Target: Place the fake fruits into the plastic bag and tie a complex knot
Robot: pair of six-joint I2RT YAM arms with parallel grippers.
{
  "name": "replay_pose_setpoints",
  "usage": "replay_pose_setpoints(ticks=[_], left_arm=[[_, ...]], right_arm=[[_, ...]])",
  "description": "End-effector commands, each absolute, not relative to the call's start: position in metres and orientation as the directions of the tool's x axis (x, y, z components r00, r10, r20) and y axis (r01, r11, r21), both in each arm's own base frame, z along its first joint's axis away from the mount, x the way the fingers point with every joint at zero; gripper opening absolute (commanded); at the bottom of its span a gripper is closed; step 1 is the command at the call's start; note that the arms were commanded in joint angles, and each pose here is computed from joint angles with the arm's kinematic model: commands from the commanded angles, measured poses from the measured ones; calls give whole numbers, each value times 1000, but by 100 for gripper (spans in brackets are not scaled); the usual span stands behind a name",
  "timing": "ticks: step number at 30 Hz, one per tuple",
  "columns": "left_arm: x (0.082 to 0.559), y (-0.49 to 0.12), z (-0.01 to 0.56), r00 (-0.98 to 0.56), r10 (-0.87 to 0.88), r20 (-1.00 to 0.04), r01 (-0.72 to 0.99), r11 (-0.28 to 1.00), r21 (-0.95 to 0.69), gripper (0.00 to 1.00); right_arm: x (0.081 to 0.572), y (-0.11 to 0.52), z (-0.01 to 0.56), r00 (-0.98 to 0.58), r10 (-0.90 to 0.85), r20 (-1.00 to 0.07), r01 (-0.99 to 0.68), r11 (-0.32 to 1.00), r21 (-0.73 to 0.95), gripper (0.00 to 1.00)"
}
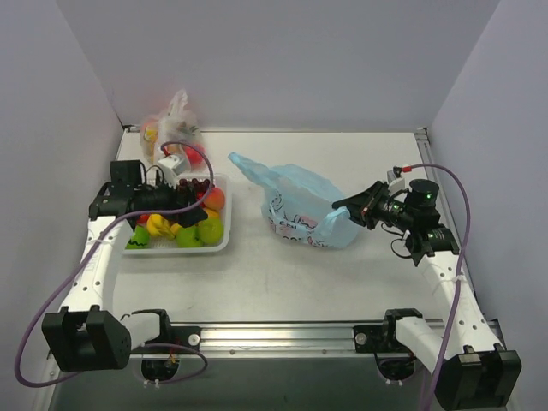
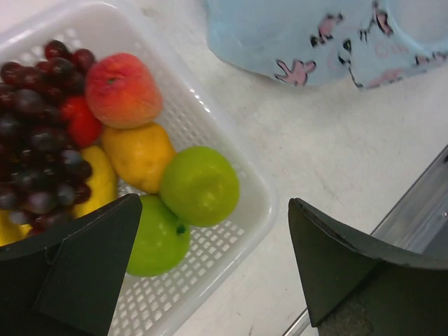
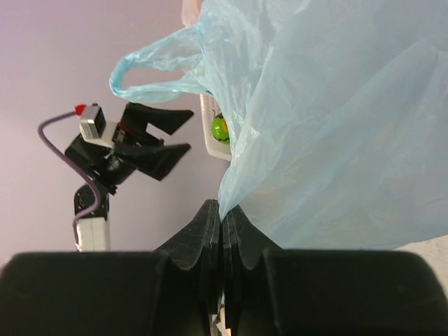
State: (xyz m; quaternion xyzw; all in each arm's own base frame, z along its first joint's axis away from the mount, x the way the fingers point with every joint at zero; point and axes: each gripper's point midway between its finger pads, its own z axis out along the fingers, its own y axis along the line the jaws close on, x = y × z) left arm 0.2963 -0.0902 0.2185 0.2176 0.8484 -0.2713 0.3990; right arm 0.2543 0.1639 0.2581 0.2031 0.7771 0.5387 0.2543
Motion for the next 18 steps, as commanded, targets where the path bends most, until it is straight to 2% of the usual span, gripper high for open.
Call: replay_pose_setpoints(ticks=[1,7,18], left_arm=[[269,-112,196,-595,267,-758,658,704,-268,97],[267,-128,153,-656,341,-673,648,711,-272,97],[292,-127,121,-639,407,-653,634,759,-147,97]], right_arm=[[263,162,267,-763,624,-167,33,296,955,0],[261,158,261,-763,623,-169,42,310,950,0],[255,157,250,-770,618,-157,59,315,947,0]])
